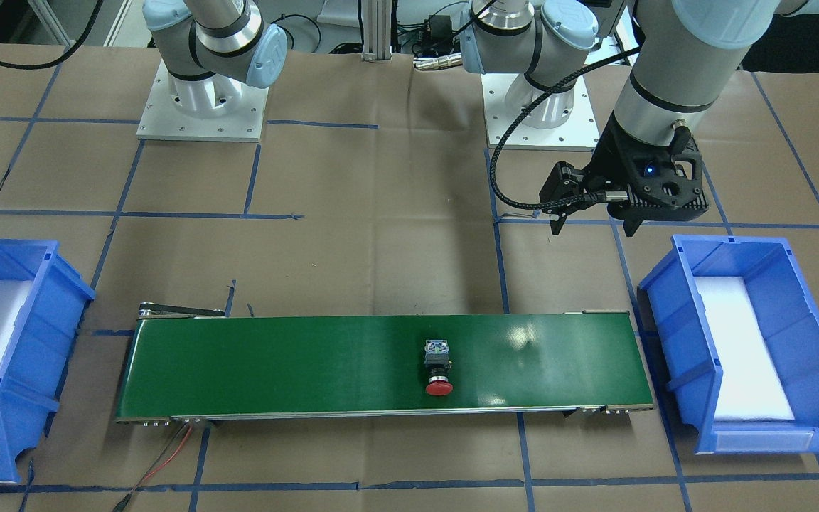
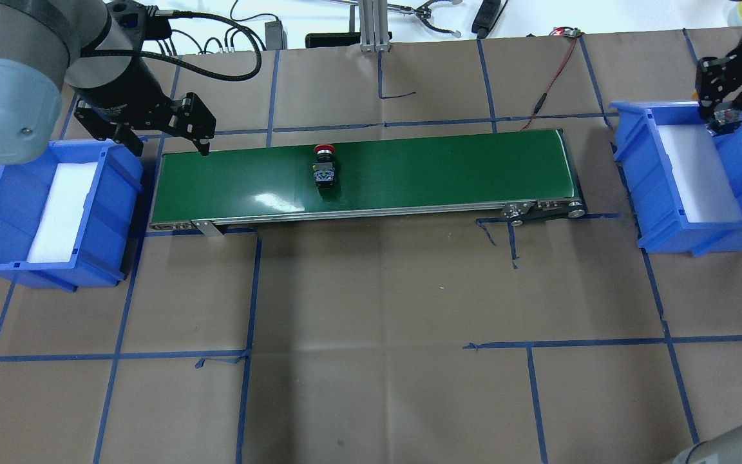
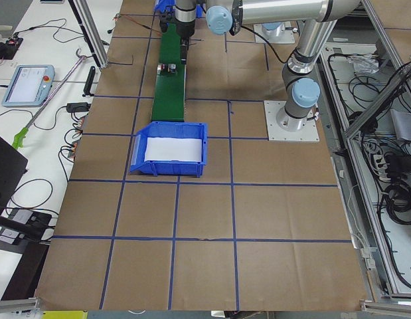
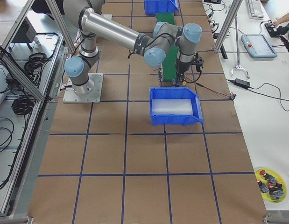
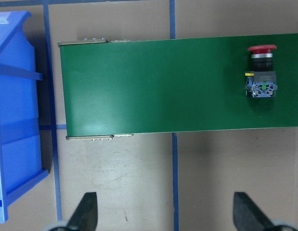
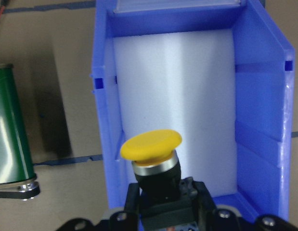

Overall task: Transport two buttons from left to right
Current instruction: 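Carry the yellow button into the empty blue bin with the right gripper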

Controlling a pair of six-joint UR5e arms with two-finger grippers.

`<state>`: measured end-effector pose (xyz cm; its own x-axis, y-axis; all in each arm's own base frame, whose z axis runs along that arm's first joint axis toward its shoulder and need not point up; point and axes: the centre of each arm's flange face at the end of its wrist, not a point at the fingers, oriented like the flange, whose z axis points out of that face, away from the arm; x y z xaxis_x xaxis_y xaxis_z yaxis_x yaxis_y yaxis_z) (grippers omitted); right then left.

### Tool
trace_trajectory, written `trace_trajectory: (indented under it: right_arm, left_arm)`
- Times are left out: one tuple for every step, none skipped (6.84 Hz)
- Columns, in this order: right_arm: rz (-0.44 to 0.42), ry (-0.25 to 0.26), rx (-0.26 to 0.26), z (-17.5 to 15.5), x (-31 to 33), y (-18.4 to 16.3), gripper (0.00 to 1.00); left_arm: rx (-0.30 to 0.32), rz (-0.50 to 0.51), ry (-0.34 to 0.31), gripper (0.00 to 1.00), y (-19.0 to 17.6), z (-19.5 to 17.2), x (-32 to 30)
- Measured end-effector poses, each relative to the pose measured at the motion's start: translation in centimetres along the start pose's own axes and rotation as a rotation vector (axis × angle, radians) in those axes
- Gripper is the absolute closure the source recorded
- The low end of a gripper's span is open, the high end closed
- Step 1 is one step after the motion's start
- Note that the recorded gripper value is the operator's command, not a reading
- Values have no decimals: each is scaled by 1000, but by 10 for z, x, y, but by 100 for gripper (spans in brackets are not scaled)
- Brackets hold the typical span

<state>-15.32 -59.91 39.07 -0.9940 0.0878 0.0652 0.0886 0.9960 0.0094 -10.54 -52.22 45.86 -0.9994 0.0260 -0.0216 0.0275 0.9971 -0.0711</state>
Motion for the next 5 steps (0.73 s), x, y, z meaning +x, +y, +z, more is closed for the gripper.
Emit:
trace_trajectory:
  right_arm:
    - [-20, 9, 29, 22, 14, 15, 95]
    - [-35, 15, 45, 49, 21, 27, 95]
    - [-32, 11, 39, 74, 28, 35, 95]
    - [-23, 1, 22, 95, 33, 40, 95]
    - [-18, -9, 4, 115, 36, 40, 95]
  left_arm:
    - [-1, 0, 0, 0, 0, 1, 0]
    - [-4, -1, 1, 0, -1, 2, 0]
    - [-5, -1, 2, 0, -1, 3, 0]
    - [-5, 0, 2, 0, -1, 3, 0]
    - [-5, 0, 2, 0, -1, 3, 0]
